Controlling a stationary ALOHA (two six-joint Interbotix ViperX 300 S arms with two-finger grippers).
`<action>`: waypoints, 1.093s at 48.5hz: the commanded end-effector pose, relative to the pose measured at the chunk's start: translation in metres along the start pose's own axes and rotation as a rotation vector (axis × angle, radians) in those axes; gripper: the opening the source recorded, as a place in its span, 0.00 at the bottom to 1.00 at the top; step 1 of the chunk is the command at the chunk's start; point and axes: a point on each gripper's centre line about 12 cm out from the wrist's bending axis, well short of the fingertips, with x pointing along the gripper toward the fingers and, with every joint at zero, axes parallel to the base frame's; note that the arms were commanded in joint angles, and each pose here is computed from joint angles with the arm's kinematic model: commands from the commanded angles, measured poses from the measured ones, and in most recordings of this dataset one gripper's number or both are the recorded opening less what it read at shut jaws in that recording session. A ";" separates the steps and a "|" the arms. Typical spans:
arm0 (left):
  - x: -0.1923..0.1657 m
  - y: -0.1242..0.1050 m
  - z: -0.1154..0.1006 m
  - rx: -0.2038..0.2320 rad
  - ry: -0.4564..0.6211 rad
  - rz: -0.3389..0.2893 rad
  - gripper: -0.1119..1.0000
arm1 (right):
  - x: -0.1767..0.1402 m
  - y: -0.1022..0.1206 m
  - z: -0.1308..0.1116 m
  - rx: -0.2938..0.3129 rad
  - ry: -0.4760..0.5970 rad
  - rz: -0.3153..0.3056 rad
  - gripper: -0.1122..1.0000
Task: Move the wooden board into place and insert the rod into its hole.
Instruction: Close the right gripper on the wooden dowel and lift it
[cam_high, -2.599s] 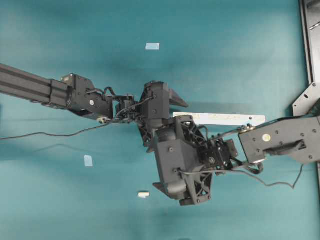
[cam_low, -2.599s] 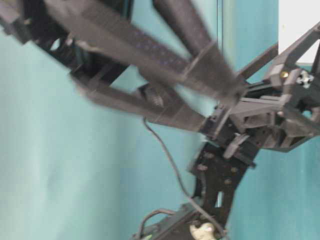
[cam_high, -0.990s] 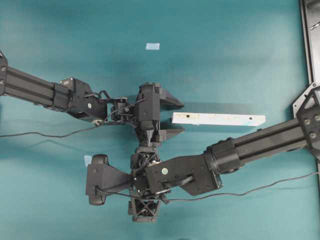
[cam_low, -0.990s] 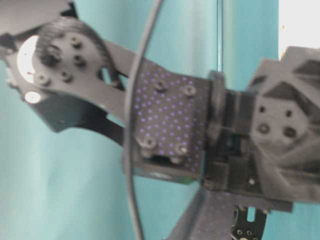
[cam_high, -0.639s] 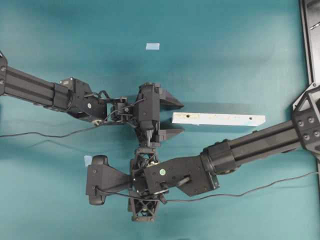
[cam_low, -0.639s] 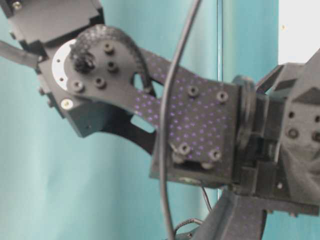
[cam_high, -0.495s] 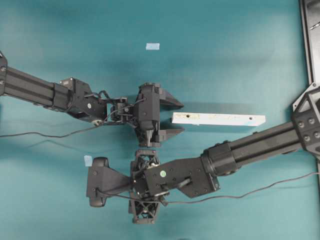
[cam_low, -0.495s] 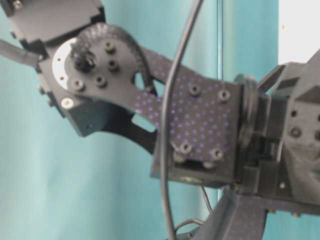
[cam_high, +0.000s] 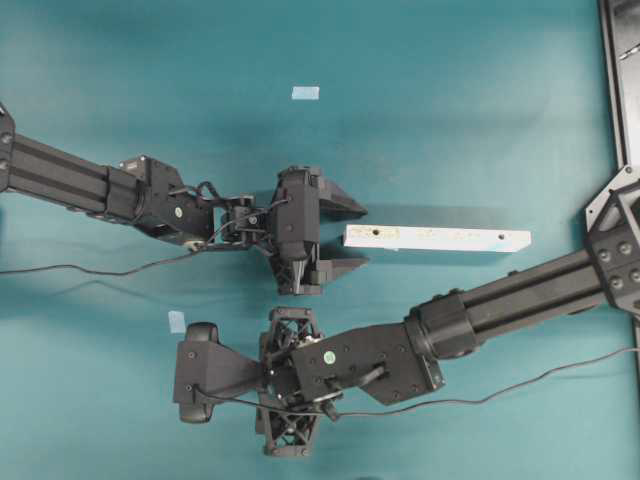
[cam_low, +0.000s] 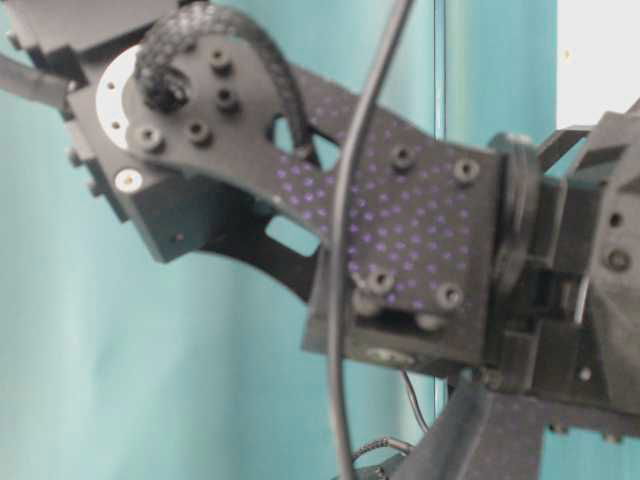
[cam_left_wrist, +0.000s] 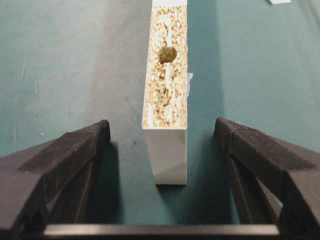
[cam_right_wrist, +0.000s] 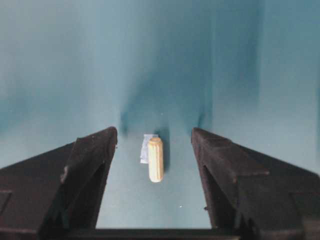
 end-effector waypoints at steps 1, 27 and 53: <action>-0.002 -0.006 0.009 0.003 -0.017 -0.013 0.85 | -0.013 0.004 0.005 -0.001 -0.030 0.016 0.69; -0.002 -0.010 0.008 0.006 -0.014 -0.020 0.85 | -0.009 0.003 0.000 0.019 -0.012 0.013 0.41; -0.002 -0.010 0.008 0.006 -0.014 -0.020 0.85 | -0.002 0.006 -0.007 0.033 -0.021 0.023 0.24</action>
